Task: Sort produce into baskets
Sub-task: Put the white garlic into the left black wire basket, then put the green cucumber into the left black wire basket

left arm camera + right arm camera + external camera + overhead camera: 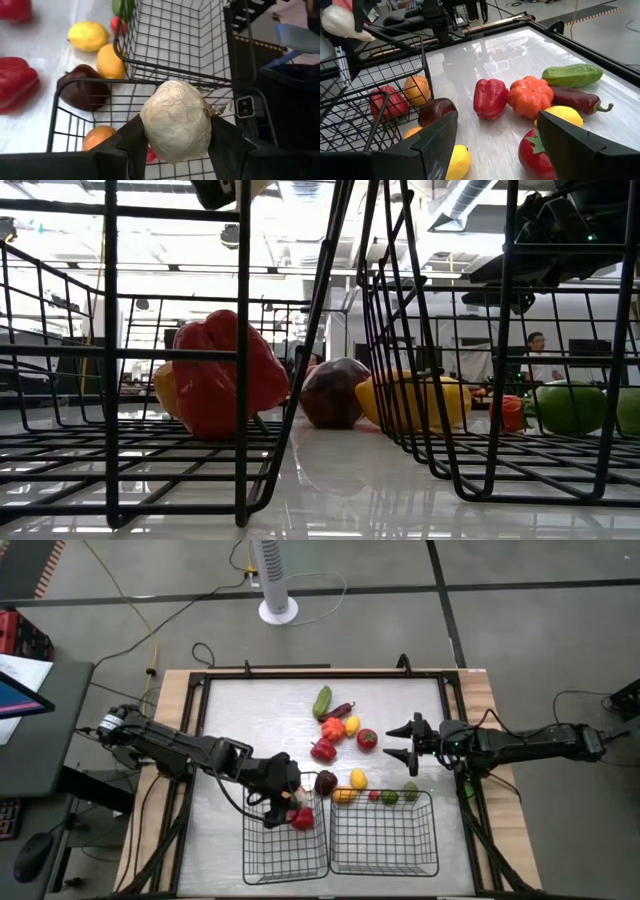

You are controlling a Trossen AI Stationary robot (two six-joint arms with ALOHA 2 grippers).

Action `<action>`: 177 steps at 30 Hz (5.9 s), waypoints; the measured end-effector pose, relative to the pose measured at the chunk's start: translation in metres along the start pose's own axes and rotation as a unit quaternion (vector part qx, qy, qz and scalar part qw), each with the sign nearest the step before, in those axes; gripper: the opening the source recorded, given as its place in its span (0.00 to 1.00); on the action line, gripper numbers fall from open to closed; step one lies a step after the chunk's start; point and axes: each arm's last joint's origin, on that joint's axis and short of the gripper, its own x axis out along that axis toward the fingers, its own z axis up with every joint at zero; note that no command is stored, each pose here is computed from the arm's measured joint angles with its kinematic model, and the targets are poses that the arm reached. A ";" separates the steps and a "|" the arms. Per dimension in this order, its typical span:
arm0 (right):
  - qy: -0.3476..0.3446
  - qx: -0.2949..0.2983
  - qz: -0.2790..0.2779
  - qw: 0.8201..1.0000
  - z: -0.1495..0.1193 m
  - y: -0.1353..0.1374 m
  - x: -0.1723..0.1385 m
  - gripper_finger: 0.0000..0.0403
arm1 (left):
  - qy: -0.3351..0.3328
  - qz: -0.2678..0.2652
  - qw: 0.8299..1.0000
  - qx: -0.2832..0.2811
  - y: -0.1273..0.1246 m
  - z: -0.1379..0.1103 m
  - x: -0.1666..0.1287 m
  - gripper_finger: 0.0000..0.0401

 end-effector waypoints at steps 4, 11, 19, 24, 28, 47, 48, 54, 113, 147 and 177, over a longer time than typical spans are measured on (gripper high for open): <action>0.000 0.000 0.000 1.000 0.000 0.000 0.000 0.75 | -0.003 0.007 1.000 0.001 0.000 0.000 0.000 0.41; 0.000 0.000 0.000 1.000 0.000 0.000 0.000 0.75 | -0.010 0.021 1.000 0.002 0.001 0.000 0.000 0.46; 0.000 0.000 0.000 1.000 0.000 0.000 0.000 0.75 | -0.015 0.032 0.999 0.002 0.002 0.001 0.000 0.47; 0.000 0.000 0.000 1.000 0.000 0.000 0.000 0.75 | -0.015 0.031 0.999 0.002 0.001 0.001 0.000 0.47; 0.000 0.000 0.000 1.000 0.000 0.000 0.000 0.75 | -0.015 0.031 0.999 0.002 0.001 0.001 0.000 0.47; 0.000 0.000 0.000 1.000 0.000 0.000 0.000 0.75 | -0.028 0.091 0.995 0.004 0.006 0.000 -0.001 0.54; 0.000 0.000 0.000 1.000 0.000 0.000 0.000 0.75 | -0.029 0.091 0.995 0.003 0.006 0.000 -0.001 0.56; 0.000 0.000 0.000 1.000 0.000 0.000 0.000 0.75 | -0.029 0.092 0.995 0.002 0.006 0.000 -0.001 0.62; -0.023 -0.023 0.021 0.999 0.004 0.006 -0.001 0.75 | 0.040 0.331 0.908 -0.252 0.313 0.063 0.101 0.61; -0.029 -0.023 0.026 0.999 0.005 0.007 -0.001 0.75 | 0.106 0.319 0.916 -0.219 0.315 0.046 0.132 0.55; -0.021 -0.036 0.023 0.999 0.004 0.006 -0.001 0.75 | 0.111 0.322 0.940 -0.034 0.205 0.108 0.051 0.34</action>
